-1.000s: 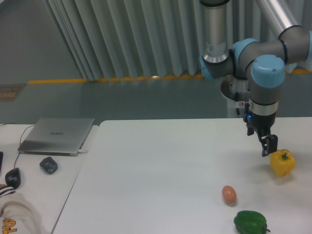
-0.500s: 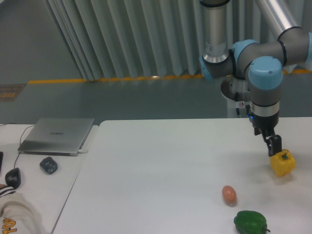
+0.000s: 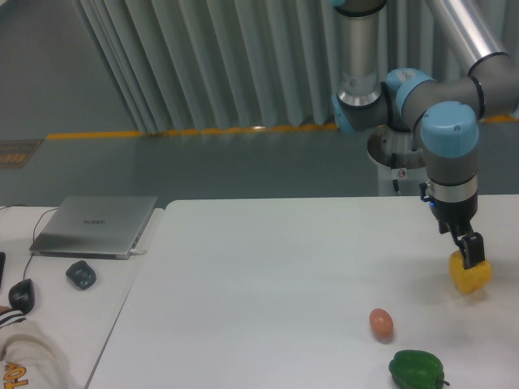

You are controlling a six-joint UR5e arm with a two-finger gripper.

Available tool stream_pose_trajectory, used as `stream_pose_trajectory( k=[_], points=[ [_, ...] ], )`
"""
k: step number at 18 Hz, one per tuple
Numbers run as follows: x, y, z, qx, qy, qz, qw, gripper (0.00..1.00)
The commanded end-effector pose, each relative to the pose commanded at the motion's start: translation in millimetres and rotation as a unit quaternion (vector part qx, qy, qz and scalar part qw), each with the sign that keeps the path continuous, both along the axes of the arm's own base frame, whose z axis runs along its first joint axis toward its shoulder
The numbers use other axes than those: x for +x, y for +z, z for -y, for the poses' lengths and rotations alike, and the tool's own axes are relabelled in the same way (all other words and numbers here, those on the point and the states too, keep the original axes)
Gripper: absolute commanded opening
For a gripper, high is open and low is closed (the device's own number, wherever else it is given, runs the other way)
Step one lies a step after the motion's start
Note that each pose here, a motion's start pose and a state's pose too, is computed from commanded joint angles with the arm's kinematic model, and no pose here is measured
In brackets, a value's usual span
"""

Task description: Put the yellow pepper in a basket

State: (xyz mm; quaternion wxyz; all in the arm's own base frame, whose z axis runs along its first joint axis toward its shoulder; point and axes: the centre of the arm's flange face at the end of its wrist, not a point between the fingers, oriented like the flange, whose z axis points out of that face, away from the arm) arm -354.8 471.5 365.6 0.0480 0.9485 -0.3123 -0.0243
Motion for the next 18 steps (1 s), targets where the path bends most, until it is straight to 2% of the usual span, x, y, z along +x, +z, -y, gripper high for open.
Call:
stream_pose_trajectory(
  k=[3,6,9,18],
  points=[
    [-4,-1,2,-0.002,0.002,-0.002,1.0000,1.00],
    [-6,-4,2,-0.015,-0.023,-0.006,0.9996,1.00],
    [-6,-5,2,-0.016,-0.022,-0.006,0.9996,1.00],
    [-10,-40,-6,-0.042,-0.025,0.012,0.9988,1.00]
  ],
)
